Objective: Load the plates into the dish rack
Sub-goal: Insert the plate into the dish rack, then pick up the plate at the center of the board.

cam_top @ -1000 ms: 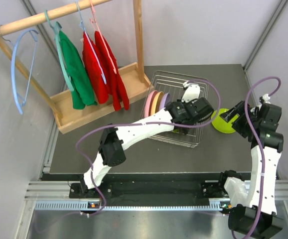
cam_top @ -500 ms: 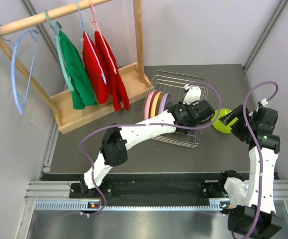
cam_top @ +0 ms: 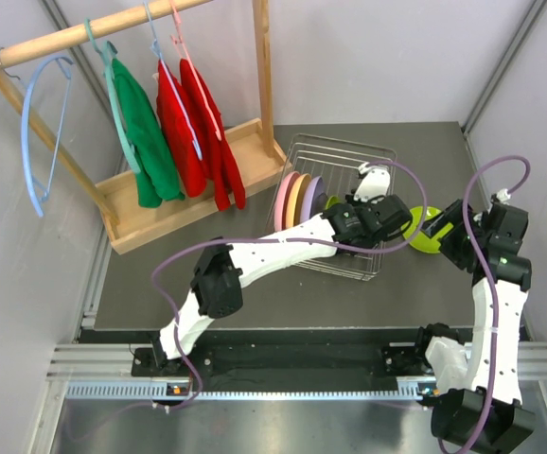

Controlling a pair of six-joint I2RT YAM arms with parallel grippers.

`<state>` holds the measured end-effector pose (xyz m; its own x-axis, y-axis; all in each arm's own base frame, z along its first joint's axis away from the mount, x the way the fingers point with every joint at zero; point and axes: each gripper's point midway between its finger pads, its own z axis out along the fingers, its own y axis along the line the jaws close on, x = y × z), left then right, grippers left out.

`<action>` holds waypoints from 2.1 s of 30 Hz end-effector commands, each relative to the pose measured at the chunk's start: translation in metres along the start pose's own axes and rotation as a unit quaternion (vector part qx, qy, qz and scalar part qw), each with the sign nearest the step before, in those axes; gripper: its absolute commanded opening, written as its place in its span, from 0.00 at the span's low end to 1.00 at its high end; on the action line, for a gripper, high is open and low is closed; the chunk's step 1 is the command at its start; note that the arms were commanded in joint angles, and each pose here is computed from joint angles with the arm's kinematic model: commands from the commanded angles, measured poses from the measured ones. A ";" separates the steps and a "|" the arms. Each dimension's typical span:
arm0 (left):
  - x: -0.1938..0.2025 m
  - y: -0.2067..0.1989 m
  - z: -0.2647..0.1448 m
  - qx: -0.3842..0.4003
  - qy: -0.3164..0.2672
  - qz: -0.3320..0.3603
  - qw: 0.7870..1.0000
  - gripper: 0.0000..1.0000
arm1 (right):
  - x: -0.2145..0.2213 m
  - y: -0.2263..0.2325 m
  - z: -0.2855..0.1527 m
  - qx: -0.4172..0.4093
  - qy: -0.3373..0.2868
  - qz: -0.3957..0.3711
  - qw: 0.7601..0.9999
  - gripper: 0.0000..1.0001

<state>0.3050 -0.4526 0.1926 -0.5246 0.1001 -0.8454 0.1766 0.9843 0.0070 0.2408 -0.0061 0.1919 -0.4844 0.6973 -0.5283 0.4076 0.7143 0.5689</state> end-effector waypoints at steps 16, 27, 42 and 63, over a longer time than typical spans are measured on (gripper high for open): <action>-0.070 -0.005 -0.067 0.101 -0.055 -0.041 0.992 0.47 | -0.016 -0.036 0.021 0.033 -0.005 0.064 0.997 0.82; -0.086 0.028 -0.117 0.201 -0.066 -0.060 0.975 0.91 | -0.016 -0.078 0.043 0.090 -0.012 0.127 0.988 0.80; -0.062 0.116 -0.102 0.259 -0.016 -0.165 0.952 0.99 | -0.001 -0.105 0.086 0.099 0.017 0.153 0.983 0.68; -0.066 0.142 -0.103 0.244 -0.023 -0.186 0.952 0.99 | 0.003 -0.145 0.146 0.118 0.016 0.179 0.977 0.56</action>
<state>0.2780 -0.3093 0.2840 -0.6294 -0.2056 -0.7494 0.3462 0.7892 -0.5073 0.2895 -0.0887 0.0308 -0.3172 0.9066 -0.2782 0.7062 0.4216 0.5688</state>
